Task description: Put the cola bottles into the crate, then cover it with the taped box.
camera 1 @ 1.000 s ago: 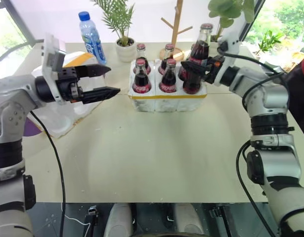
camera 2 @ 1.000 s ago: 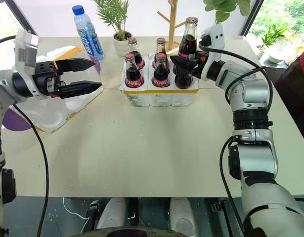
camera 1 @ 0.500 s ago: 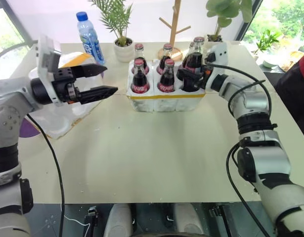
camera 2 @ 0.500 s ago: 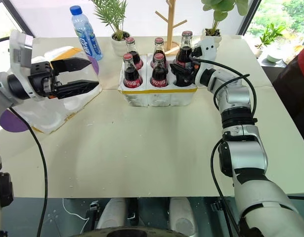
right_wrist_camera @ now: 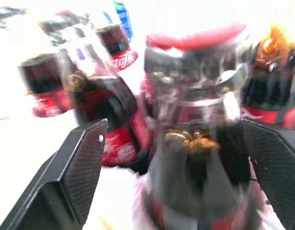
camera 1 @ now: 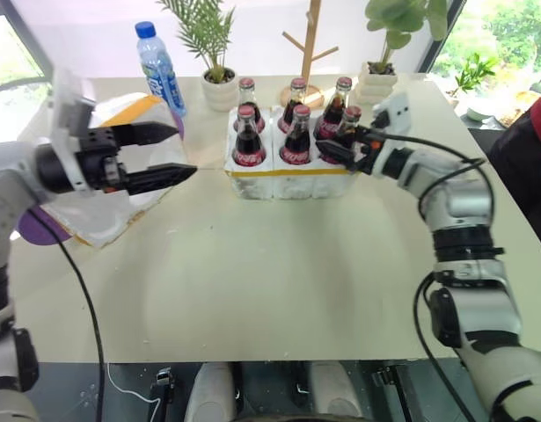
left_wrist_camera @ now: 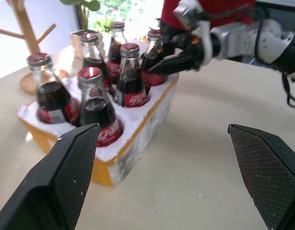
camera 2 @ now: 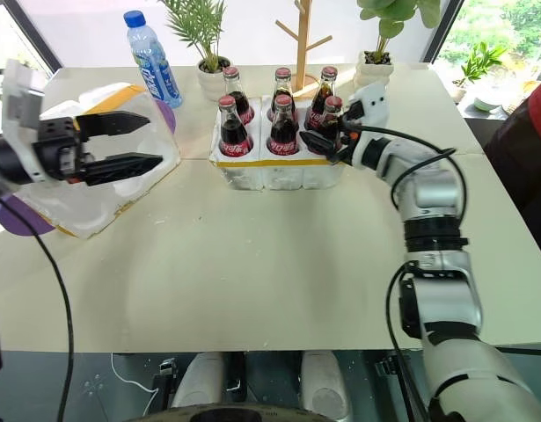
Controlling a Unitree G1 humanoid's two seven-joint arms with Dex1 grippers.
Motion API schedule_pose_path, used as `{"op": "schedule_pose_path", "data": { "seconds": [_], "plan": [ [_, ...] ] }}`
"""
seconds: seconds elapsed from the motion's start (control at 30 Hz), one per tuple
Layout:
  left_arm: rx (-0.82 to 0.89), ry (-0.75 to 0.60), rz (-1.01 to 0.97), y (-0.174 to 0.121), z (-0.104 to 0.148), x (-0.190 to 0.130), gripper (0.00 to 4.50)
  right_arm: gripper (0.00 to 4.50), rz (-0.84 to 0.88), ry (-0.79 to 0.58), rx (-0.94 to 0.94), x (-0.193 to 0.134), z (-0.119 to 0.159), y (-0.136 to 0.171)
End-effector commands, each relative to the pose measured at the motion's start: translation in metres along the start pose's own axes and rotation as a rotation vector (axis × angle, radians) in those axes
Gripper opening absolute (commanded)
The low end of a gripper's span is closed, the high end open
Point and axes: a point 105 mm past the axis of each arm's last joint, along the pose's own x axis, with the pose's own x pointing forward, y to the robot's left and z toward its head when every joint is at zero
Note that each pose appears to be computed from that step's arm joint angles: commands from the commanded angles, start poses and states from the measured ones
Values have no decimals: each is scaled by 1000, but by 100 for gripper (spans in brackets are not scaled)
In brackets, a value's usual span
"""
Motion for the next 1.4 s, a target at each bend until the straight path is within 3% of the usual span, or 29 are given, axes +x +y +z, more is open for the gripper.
{"op": "schedule_pose_path", "data": {
  "seconds": [0.03,0.2,0.4,0.6,0.77,1.1,1.37,1.4],
  "plan": [
    [75,51,52,-5,18,-35,450,447,123,-34,-90,-25,41,18],
    [81,261,185,-8,7,-96,450,447,237,42,-174,-56,57,25],
    [33,561,380,2,-31,-182,450,447,382,16,-190,-64,83,44],
    [-55,756,446,21,-66,-226,450,447,571,-56,-161,-68,109,77],
    [-90,810,455,39,-88,-228,450,447,599,-54,-187,-68,113,87],
    [-123,788,389,81,-110,-176,450,447,617,-37,-199,-74,101,102],
    [-136,813,387,99,-132,-155,450,447,620,-23,-162,-84,97,110],
    [-136,812,387,100,-133,-153,424,449,620,-24,-158,-85,98,110]
  ]
}}
